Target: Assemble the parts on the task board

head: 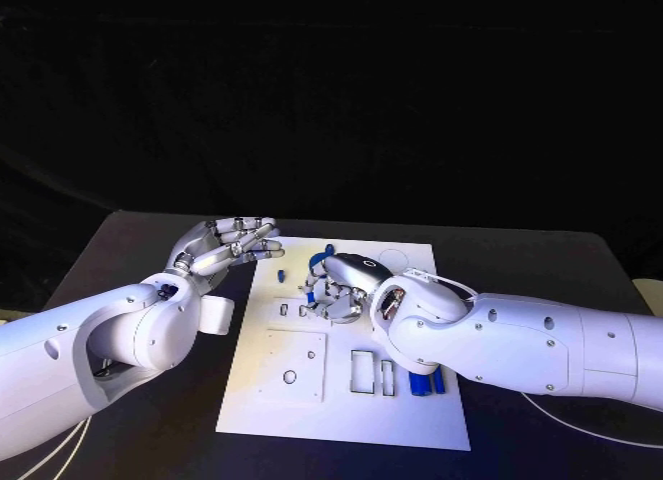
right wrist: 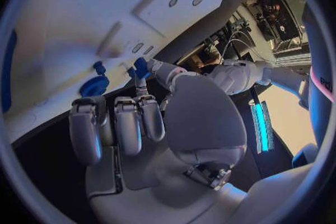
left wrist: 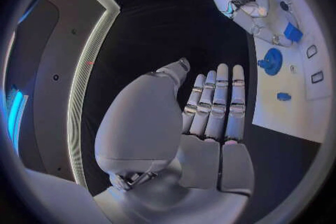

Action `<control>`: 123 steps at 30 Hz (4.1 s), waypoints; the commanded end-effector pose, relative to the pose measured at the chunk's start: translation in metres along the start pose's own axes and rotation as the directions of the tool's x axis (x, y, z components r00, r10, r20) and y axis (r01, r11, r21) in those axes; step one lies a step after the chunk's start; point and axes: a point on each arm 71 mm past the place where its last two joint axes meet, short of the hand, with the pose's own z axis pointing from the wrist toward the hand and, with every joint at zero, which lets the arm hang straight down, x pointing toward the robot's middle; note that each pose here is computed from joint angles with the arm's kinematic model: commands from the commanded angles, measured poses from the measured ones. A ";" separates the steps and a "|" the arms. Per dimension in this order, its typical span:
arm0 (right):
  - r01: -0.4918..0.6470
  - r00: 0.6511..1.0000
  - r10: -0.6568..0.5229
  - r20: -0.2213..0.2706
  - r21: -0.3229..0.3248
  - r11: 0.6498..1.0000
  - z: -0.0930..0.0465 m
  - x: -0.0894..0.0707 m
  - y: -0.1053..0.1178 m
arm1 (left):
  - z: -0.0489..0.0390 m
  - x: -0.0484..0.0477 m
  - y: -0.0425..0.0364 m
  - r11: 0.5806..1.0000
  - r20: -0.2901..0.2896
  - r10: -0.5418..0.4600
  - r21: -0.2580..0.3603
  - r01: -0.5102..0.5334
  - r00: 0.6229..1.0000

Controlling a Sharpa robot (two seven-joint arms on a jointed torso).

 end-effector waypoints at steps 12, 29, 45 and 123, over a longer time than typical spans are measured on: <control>0.093 0.995 -0.093 -0.044 0.008 0.996 0.003 0.014 0.001 | 0.0002 0.0032 -0.0009 1.000 -0.018 -0.009 0.005 0.009 1.000; 0.100 0.994 -0.099 -0.042 0.007 0.995 0.006 0.019 -0.001 | -0.0002 0.0018 -0.0010 1.000 -0.016 -0.008 0.004 0.008 1.000; 0.109 0.992 -0.108 -0.060 0.016 0.994 0.006 0.021 -0.005 | -0.0006 0.0007 -0.0011 1.000 -0.014 -0.007 0.002 0.007 1.000; 0.110 0.993 -0.110 -0.044 -0.003 0.994 0.004 0.019 -0.007 | -0.0014 -0.0025 -0.0012 1.000 -0.007 -0.004 -0.002 0.004 1.000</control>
